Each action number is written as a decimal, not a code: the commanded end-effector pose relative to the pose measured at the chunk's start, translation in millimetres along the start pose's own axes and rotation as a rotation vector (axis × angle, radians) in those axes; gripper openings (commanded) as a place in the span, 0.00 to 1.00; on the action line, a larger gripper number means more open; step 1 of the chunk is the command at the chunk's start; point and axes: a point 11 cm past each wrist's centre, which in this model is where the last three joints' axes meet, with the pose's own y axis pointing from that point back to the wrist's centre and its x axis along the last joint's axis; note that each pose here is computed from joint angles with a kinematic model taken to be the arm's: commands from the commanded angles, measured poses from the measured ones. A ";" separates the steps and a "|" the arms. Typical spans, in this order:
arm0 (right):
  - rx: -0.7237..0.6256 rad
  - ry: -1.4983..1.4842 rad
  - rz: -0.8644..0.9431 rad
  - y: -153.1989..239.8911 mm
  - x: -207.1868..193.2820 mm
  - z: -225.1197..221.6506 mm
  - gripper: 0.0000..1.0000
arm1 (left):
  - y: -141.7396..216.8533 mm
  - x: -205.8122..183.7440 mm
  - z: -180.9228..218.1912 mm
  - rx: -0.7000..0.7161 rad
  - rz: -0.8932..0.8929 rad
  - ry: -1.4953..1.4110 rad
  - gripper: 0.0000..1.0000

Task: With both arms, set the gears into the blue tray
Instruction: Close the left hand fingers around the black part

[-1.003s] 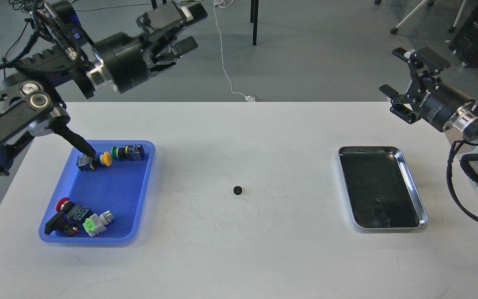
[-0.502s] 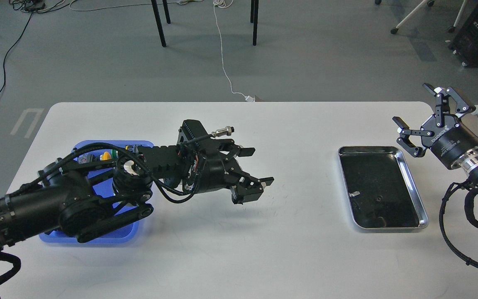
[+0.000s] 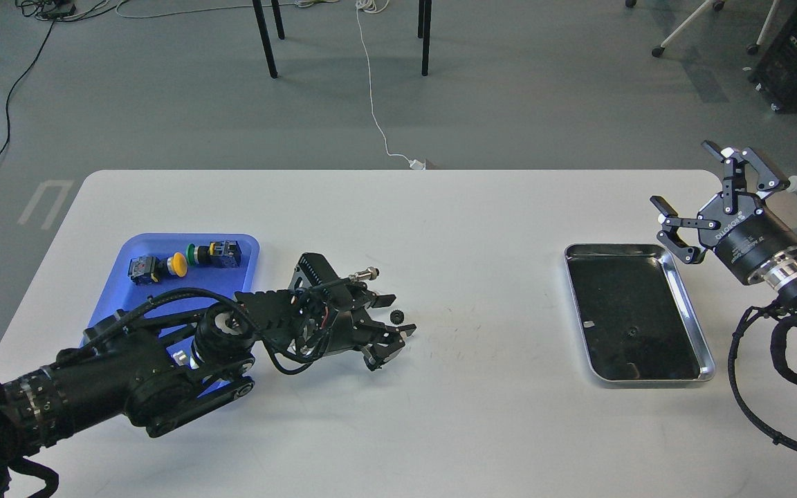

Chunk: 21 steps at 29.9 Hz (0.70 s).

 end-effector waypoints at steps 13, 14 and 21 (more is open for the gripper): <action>0.009 0.002 -0.009 -0.9 -2.3 -5.1 0.99 | -13.8 -5.5 3.7 0.008 -0.006 0.028 0.50; 0.012 0.002 -0.009 -1.1 -2.4 -6.0 0.99 | -13.8 -6.9 4.1 0.008 -0.008 0.030 0.49; 0.013 -0.001 -0.010 -1.8 -3.1 -5.5 0.99 | -11.5 -10.1 -2.0 0.024 -0.015 0.035 0.35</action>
